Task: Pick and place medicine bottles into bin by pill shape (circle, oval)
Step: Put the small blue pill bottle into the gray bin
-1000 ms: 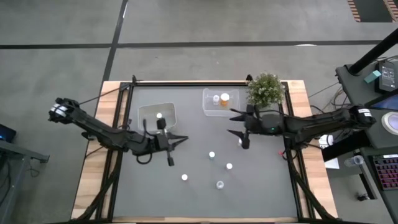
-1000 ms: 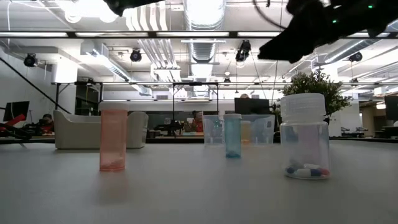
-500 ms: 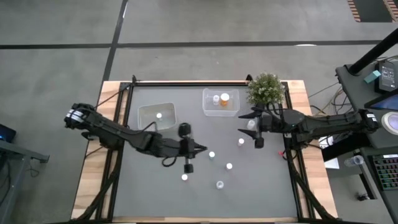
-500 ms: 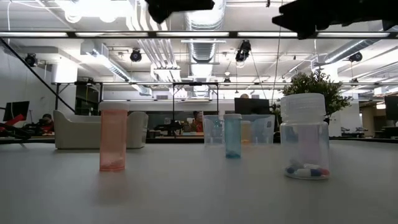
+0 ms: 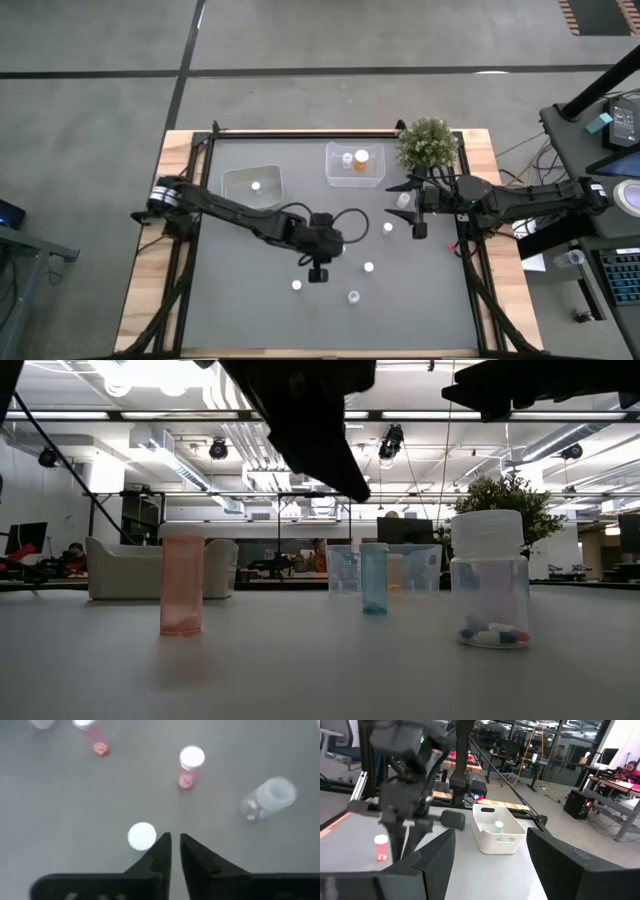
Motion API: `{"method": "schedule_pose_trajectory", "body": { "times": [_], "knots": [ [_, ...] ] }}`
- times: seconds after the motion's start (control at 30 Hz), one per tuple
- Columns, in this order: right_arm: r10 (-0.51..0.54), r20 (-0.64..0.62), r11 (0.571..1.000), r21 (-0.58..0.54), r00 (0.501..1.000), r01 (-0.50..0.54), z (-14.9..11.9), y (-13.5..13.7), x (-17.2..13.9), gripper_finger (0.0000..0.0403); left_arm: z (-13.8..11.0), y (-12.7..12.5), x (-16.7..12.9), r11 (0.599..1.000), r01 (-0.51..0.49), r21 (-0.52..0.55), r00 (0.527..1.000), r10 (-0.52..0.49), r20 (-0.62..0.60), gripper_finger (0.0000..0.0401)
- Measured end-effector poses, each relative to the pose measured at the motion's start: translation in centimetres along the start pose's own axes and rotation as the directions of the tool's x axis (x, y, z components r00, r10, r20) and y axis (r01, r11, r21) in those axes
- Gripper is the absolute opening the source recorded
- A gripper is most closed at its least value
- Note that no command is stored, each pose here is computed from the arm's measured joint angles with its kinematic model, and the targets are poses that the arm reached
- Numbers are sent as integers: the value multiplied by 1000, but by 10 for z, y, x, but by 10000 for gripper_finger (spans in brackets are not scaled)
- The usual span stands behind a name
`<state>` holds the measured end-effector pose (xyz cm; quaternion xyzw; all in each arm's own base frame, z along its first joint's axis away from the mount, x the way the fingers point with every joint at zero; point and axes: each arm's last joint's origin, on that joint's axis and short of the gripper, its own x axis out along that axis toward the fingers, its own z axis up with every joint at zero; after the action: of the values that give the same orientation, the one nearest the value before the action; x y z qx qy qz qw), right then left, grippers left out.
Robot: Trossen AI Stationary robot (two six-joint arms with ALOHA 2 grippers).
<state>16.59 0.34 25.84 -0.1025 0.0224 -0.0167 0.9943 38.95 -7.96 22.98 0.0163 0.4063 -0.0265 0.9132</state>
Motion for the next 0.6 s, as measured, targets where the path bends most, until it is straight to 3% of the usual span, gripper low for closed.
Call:
{"method": "schedule_pose_trajectory", "body": {
  "times": [0.33,0.6],
  "knots": [
    [3,-15,1000,19,1000,-3,-2,0,0,237,2,12,14,999,-23,-49,998,26,57,175],
    [1,-30,1000,17,1000,-1,-3,1,0,237,-5,19,29,997,-25,-71,999,29,44,198]
  ]
}}
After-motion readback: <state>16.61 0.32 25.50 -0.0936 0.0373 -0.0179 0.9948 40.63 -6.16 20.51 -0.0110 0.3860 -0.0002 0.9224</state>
